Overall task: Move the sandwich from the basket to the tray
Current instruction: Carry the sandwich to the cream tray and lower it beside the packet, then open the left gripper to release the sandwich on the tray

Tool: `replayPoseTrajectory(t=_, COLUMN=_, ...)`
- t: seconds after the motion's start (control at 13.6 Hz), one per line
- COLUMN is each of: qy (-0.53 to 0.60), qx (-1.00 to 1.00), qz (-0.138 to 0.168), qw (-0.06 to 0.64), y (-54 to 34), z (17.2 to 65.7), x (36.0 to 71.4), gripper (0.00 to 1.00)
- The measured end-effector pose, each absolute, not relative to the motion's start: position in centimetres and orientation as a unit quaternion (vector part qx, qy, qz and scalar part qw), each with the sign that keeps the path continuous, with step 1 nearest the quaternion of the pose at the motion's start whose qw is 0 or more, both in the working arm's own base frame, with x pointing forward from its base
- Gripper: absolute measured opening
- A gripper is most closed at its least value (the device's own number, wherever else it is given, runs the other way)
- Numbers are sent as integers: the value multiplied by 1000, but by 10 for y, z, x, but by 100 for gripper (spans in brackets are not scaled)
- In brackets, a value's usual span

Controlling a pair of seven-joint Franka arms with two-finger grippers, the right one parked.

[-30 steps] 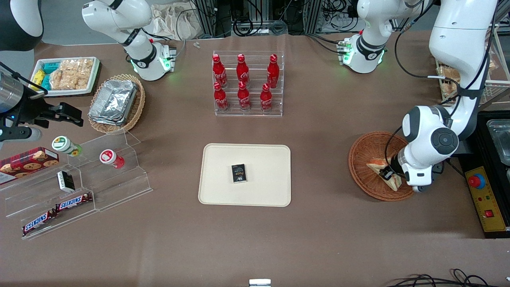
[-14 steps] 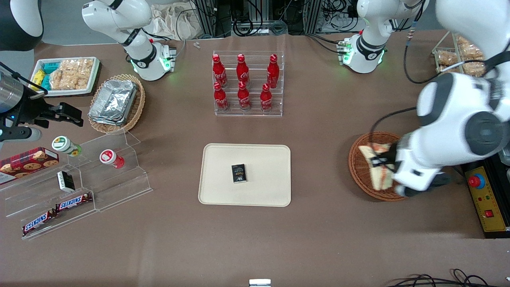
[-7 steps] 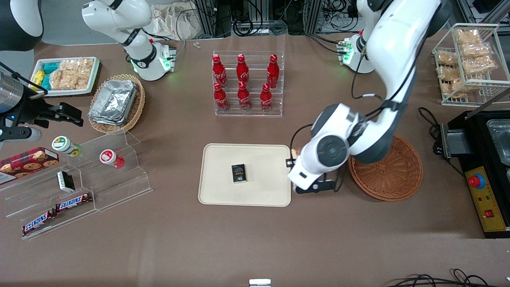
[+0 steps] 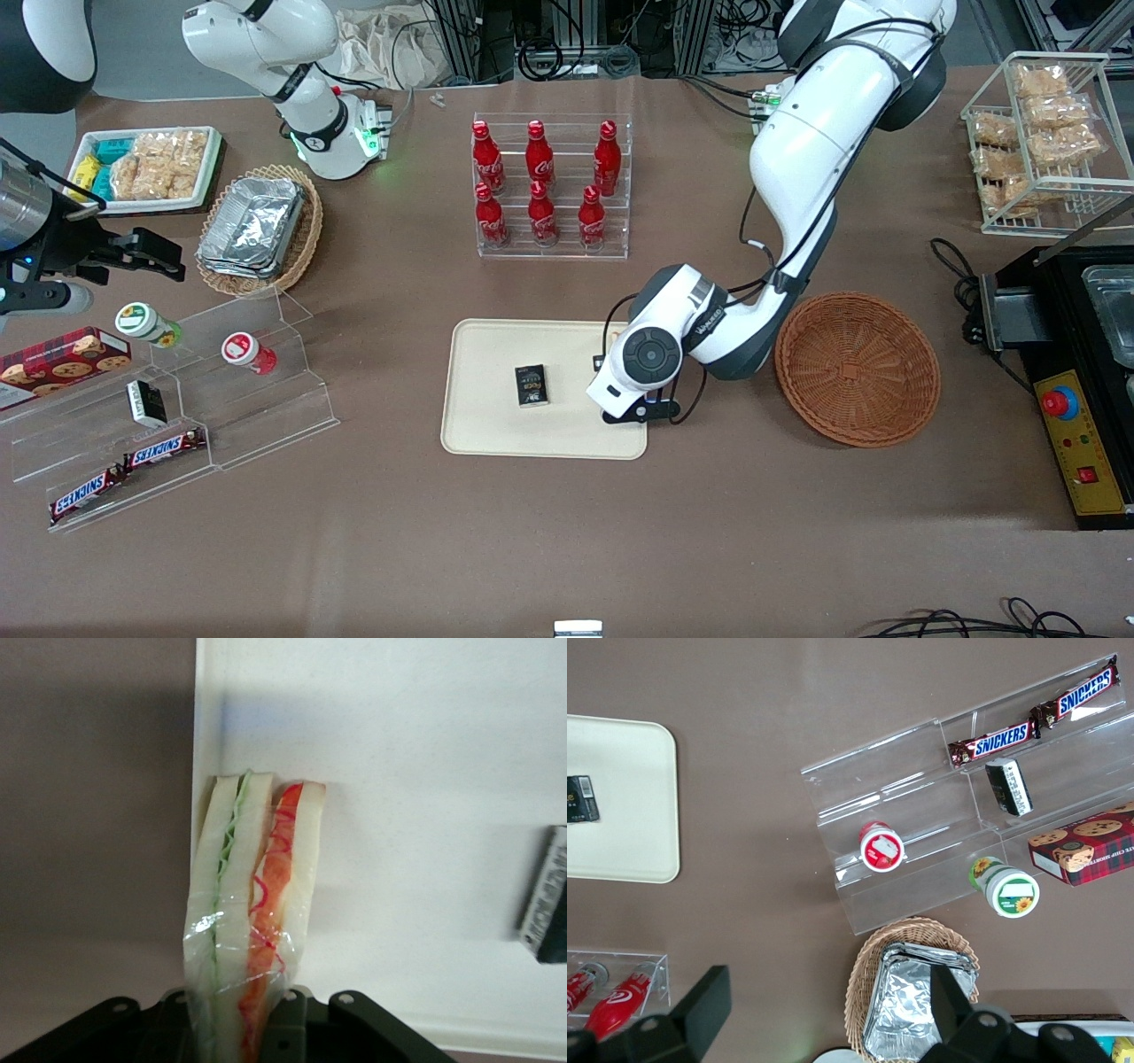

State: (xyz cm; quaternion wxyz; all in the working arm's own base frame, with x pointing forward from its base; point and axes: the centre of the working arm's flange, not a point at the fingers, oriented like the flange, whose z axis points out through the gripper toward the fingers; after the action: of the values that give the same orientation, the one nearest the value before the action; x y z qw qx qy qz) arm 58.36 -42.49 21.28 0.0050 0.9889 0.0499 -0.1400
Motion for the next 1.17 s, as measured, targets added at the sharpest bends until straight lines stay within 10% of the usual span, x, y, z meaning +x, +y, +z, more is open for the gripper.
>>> replayPoseTrajectory(t=0.66, qy=101, qx=988, qz=-114, qw=23, y=-427, z=220, x=603, gripper=34)
replayPoseTrajectory(t=1.17, qy=115, qx=987, qz=-113, qw=21, y=-425, z=231, x=607, gripper=99)
